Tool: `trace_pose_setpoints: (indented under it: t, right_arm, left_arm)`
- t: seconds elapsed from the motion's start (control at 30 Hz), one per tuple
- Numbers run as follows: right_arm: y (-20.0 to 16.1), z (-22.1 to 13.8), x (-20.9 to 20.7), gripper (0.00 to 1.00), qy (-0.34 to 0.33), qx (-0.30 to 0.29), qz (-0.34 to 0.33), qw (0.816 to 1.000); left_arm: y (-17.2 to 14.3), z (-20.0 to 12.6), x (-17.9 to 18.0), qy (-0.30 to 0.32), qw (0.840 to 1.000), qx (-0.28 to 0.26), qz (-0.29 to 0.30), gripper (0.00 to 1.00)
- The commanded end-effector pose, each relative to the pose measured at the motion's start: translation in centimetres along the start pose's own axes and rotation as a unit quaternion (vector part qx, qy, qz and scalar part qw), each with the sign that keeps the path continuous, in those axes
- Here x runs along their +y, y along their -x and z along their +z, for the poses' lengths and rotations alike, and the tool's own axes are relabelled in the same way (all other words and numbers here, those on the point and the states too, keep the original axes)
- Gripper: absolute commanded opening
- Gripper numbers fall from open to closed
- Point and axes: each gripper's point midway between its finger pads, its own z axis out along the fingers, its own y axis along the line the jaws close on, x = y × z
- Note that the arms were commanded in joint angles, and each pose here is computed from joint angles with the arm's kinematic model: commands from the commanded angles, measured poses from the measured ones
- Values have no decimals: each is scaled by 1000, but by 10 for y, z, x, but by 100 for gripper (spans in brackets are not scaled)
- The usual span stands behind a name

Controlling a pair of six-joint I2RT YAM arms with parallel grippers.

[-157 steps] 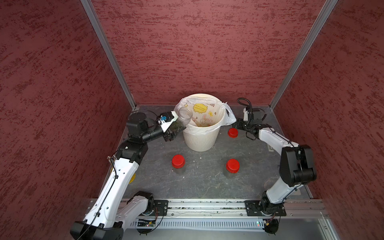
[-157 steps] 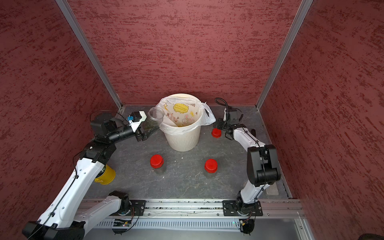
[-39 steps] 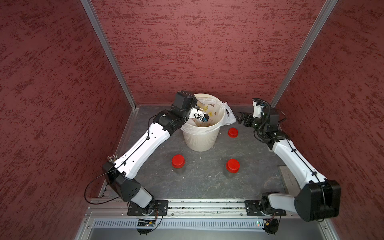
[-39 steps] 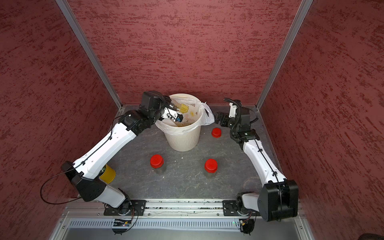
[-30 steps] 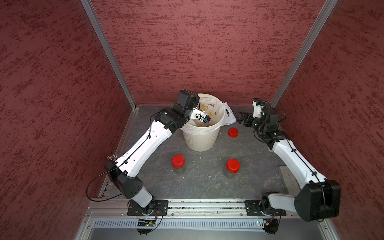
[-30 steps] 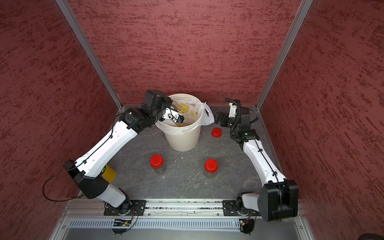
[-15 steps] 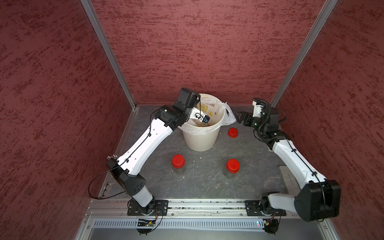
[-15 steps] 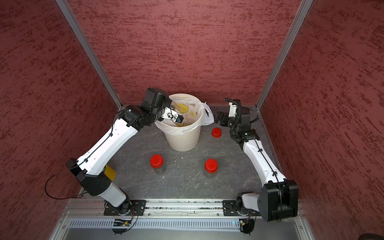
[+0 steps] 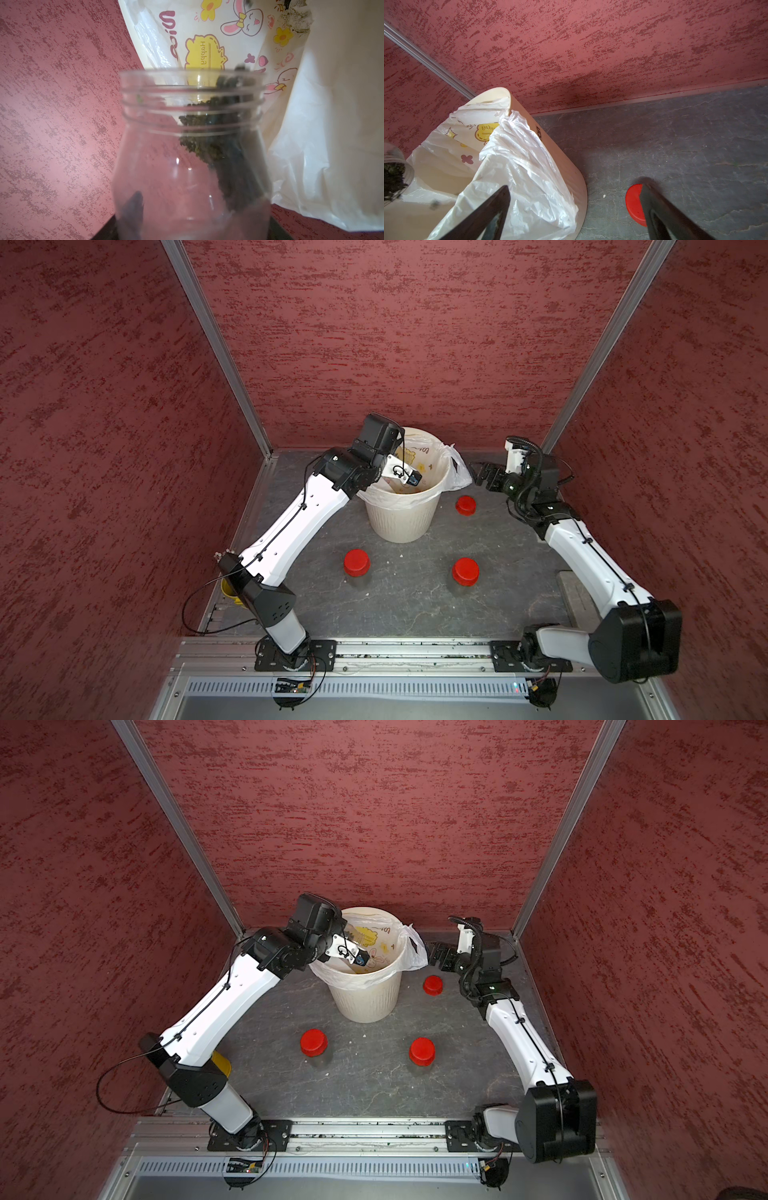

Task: Empty moldy tea leaves from jars
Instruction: Pour the moldy tea leaves from the jar into the trash bin.

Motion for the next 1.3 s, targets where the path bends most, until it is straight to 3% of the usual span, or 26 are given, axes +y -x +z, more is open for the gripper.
trace_pose_setpoints:
  t: [0.0,0.2,0.4,0.67,0.87,1.1,1.27]
  right_arm:
    - [14,-4,9,99,18,-23,-1,1000]
    - [16,-5,11,99,22,-23,0,999]
    - [17,-6,12,99,25,-25,0,999]
    - [18,-6,14,99,29,-25,2,999]
    - [18,-7,14,99,29,-26,3,999]
    - [16,-9,18,99,38,-20,4,999]
    - [11,-15,21,99,50,-27,6,998]
  left_arm:
    - [4,7,-11,-21,1000,-2,9,51]
    - [-1,-11,26,27,1000,-5,2,52]
    - [3,9,-11,-24,1000,-3,6,52]
    - [-2,-12,25,27,1000,-3,4,52]
    - [6,5,-11,-22,1000,-5,8,52]
    - [-3,-17,22,25,1000,-4,5,52]
    - [-3,-2,-9,-14,1000,0,4,52]
